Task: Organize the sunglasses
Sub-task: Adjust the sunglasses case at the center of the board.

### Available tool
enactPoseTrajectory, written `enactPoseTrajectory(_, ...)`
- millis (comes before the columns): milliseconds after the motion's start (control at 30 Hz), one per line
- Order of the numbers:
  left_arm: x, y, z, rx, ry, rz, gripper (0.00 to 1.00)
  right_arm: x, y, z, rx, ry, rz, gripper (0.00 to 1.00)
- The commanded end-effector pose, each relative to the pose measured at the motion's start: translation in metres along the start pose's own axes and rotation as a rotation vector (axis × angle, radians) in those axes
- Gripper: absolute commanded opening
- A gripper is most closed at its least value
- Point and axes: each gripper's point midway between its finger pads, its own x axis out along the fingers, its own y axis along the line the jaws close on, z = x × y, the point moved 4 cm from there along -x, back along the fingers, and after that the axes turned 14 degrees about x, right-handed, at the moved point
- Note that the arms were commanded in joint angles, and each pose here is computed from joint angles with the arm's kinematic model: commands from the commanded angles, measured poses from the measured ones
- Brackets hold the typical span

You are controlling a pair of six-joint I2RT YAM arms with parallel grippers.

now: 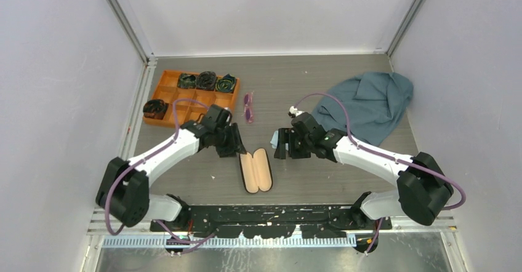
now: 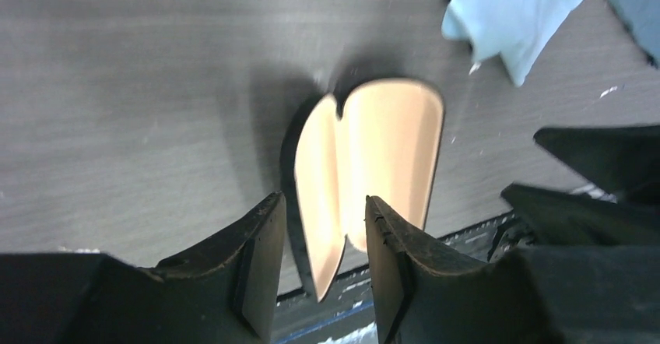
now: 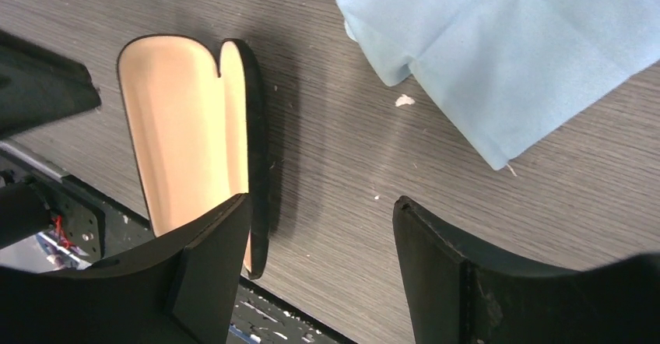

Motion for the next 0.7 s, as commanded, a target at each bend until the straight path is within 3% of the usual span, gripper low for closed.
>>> enactPoseTrajectory(0, 0.006, -0.004, 0.036, 0.068, -0.049, 0.061, 0.43, -0.012, 0.004, 0.022, -0.020, -0.077, -0.044, 0.73)
enactPoseTrajectory(67, 0.009, -0.001, 0.041, 0.070, -0.045, 0.067, 0.43, -0.018, -0.005, 0.044, -0.018, -0.152, -0.110, 0.72)
enactPoseTrajectory(233, 0.014, 0.005, 0.047, 0.059, -0.041, 0.053, 0.42, -0.020, -0.020, 0.077, 0.018, -0.188, -0.170, 0.71)
enactPoseTrajectory(367, 0.024, 0.000, 0.043, 0.071, -0.019, -0.025, 0.37, -0.017, -0.014, 0.080, 0.012, -0.162, -0.163, 0.69)
enactPoseTrajectory(467, 0.032, 0.005, 0.038, 0.072, 0.024, -0.008, 0.27, -0.017, -0.013, 0.078, 0.021, -0.162, -0.144, 0.69)
enactPoseTrajectory(667, 0.038, 0.013, 0.025, 0.078, 0.077, 0.008, 0.20, -0.020, -0.019, 0.075, 0.017, -0.171, -0.160, 0.70)
